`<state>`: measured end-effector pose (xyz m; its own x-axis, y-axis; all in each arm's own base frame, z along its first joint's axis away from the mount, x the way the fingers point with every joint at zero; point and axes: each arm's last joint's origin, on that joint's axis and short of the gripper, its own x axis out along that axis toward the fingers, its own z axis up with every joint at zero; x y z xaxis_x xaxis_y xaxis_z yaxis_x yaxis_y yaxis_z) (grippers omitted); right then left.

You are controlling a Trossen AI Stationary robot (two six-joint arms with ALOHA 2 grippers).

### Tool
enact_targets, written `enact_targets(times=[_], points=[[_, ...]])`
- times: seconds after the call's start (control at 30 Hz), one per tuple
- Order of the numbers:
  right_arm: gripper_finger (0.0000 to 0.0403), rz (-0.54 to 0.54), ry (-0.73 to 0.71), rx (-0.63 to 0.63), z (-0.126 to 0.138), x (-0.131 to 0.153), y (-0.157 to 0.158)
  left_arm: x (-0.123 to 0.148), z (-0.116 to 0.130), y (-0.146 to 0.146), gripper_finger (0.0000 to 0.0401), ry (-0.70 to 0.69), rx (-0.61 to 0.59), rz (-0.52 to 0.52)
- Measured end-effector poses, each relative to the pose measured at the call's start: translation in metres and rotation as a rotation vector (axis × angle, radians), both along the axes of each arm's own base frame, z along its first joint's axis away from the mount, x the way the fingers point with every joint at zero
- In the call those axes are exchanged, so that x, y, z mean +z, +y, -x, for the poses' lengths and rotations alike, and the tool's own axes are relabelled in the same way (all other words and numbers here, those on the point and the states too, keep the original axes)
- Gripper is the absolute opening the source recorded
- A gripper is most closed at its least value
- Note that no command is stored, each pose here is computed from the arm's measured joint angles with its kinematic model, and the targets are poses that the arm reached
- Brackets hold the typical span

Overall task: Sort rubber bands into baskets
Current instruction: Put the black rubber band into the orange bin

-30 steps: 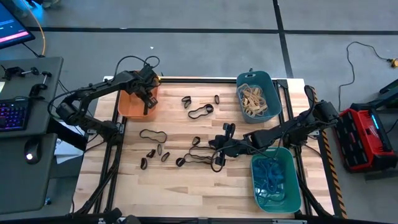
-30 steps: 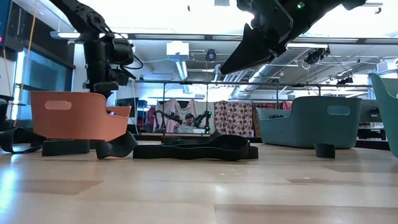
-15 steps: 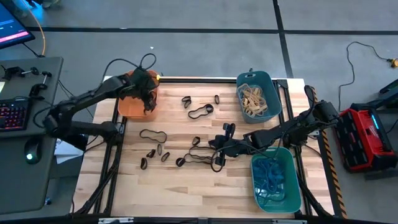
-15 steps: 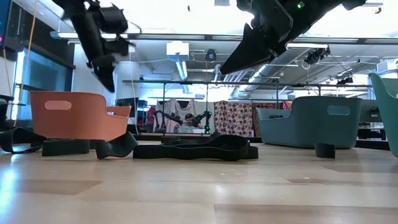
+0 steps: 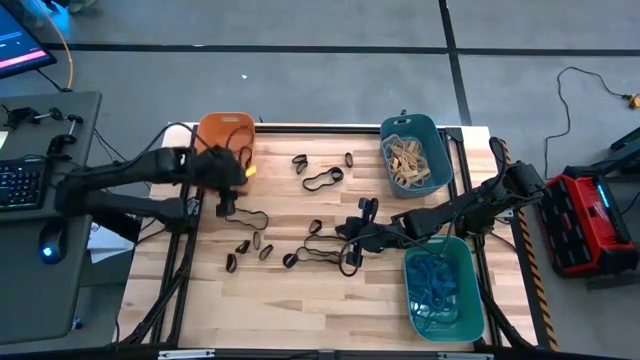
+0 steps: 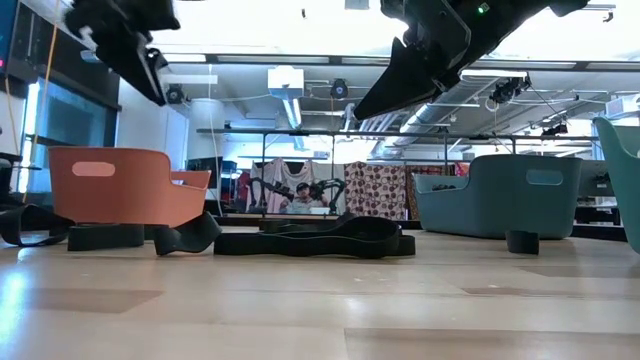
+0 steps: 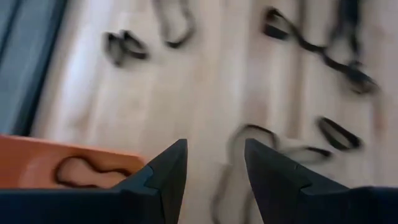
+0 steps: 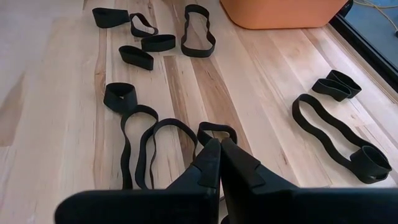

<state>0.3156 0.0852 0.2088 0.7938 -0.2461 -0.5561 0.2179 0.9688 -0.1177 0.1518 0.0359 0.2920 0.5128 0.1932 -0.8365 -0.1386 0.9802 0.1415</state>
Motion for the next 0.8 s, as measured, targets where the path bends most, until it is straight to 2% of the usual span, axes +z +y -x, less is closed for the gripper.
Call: enact_targets(times=[0.23,0.53,0.8], points=[[0.0,0.0,0.0,0.0,0.0,0.0,0.0,-0.008,-0.005,-0.039,0.0154,0.077,-0.139,0.074],[0.0,0.0,0.0,0.0,0.0,0.0,0.0,-0.025,-0.02,-0.083,0.0154,0.191,-0.233,0.124],[0.0,0.0,0.0,0.0,0.0,0.0,0.0,-0.049,-0.032,-0.113,0.0154,0.327,-0.223,0.131]])
